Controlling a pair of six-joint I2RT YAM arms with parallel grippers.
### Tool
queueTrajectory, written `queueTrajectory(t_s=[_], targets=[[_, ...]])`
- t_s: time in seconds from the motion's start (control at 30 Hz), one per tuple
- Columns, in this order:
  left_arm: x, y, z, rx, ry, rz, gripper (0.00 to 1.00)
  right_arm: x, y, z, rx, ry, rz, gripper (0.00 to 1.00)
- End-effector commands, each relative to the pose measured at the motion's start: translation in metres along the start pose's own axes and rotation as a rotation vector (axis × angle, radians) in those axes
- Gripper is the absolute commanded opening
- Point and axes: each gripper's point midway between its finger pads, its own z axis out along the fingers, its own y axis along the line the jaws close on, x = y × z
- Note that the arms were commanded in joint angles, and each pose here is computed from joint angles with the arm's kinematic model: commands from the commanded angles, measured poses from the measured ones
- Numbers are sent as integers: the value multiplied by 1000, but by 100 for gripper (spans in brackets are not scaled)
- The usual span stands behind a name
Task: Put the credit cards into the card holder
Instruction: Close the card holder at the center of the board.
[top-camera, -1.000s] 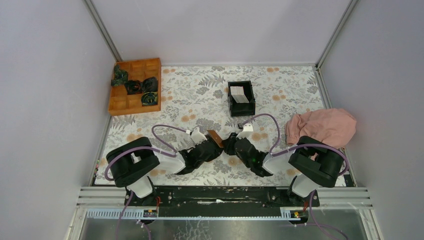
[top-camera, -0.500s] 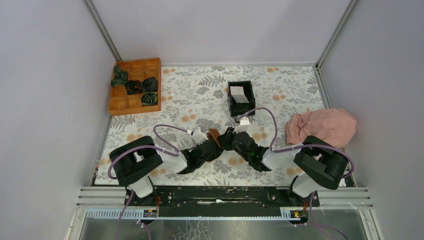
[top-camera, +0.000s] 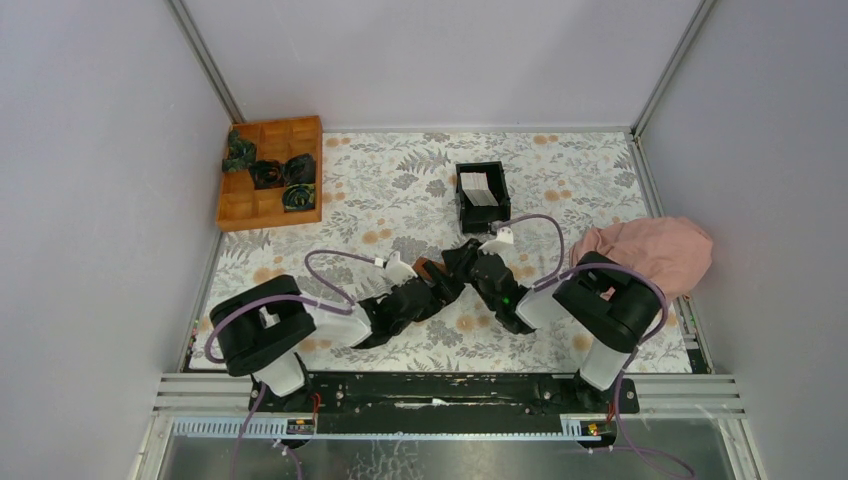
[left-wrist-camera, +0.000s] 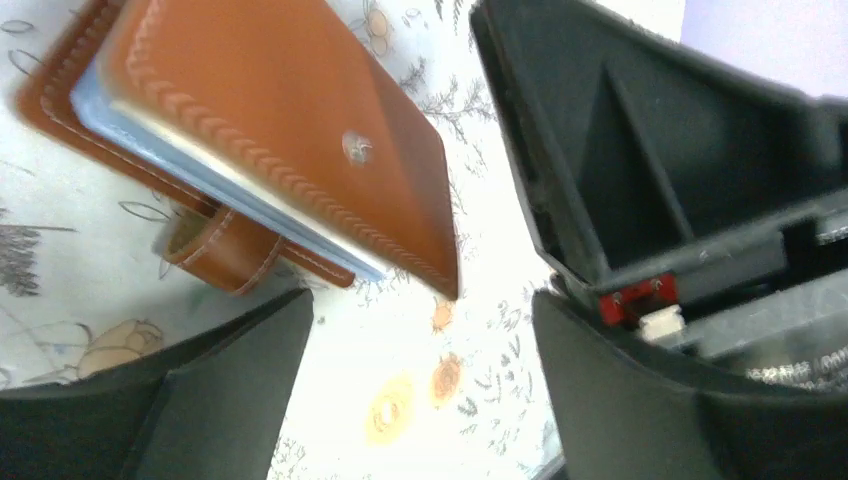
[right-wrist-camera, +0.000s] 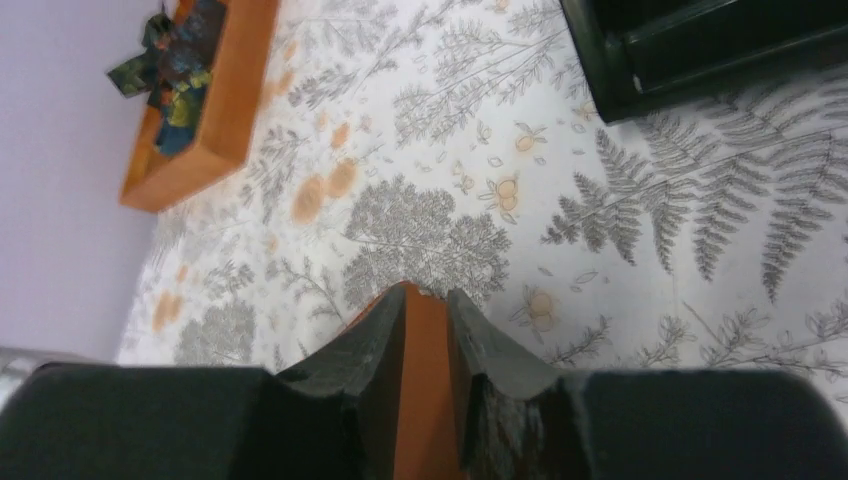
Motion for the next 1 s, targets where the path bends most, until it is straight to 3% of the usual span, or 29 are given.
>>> queueTrajectory(t_s=[0.0,0.33,0.7,0.97], targets=[[40,135,-39,-404,222,280,100,93,-19,-22,3,316,-57,28],[28,119,-72,-404,149,283,100,101,-43,-18,96,312,-53,28],[2,129,-97,-341,-13,137,100,84,-51,-26,159,275,-103,31],[-8,127,-87,-340,-79,273,100,83,-58,-29,203,278,-98,32]])
